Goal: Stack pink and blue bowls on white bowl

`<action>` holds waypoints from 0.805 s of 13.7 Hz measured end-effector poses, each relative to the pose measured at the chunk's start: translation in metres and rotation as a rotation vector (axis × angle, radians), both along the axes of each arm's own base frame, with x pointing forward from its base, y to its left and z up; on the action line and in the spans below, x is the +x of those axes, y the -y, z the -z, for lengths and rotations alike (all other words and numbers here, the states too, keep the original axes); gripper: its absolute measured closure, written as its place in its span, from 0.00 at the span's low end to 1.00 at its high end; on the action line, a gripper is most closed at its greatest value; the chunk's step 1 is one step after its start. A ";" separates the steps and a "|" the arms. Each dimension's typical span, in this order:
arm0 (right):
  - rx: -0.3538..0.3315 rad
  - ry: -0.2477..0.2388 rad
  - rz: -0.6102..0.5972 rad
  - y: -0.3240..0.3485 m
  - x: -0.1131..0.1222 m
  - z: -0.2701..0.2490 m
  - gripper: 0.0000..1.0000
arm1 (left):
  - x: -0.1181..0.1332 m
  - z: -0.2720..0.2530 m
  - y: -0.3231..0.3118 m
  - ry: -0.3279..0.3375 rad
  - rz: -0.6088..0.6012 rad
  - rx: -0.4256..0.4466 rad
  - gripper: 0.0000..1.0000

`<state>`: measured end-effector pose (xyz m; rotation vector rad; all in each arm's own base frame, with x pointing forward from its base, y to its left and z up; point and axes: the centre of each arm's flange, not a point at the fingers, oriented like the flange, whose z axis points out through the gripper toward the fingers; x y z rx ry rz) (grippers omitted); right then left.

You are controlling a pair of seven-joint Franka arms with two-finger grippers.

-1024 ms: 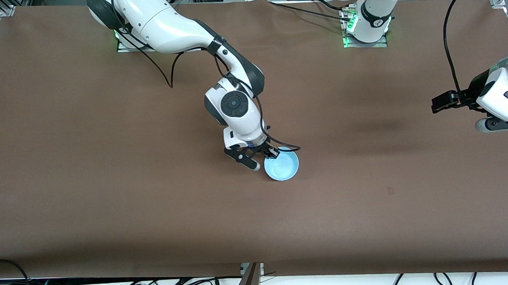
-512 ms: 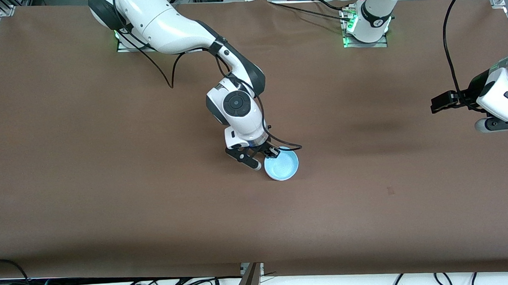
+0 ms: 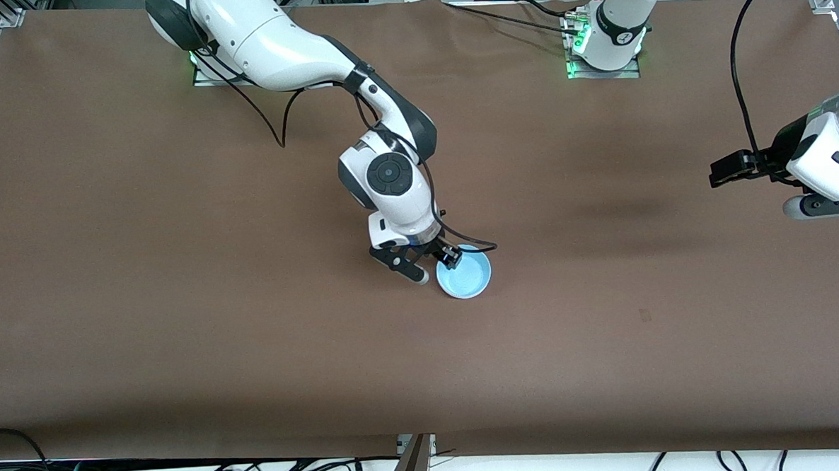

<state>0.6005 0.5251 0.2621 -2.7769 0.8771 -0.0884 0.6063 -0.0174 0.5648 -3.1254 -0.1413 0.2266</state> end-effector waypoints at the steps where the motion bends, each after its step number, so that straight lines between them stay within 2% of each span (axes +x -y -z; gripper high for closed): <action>1: -0.011 0.007 -0.021 0.006 0.007 -0.012 0.19 | 0.000 0.000 0.000 -0.001 0.000 0.000 0.00; 2: -0.023 0.021 -0.061 0.016 0.016 -0.033 0.07 | 0.000 0.001 0.000 -0.001 0.000 -0.001 0.00; 3: -0.041 0.032 -0.106 0.035 0.029 -0.062 0.00 | 0.001 0.001 0.000 -0.002 0.000 -0.001 0.00; 5: -0.094 0.020 -0.194 0.100 0.057 -0.126 0.00 | 0.001 0.001 0.002 -0.002 0.003 -0.002 0.00; 8: -0.156 -0.067 -0.346 0.211 0.071 -0.213 0.00 | 0.001 0.002 0.002 -0.002 0.003 -0.002 0.00; 10: -0.162 -0.132 -0.452 0.275 0.062 -0.261 0.00 | 0.001 0.002 0.002 -0.002 0.003 -0.002 0.00; 11: -0.161 -0.148 -0.502 0.306 0.057 -0.284 0.00 | 0.001 0.002 0.002 -0.002 0.003 -0.002 0.00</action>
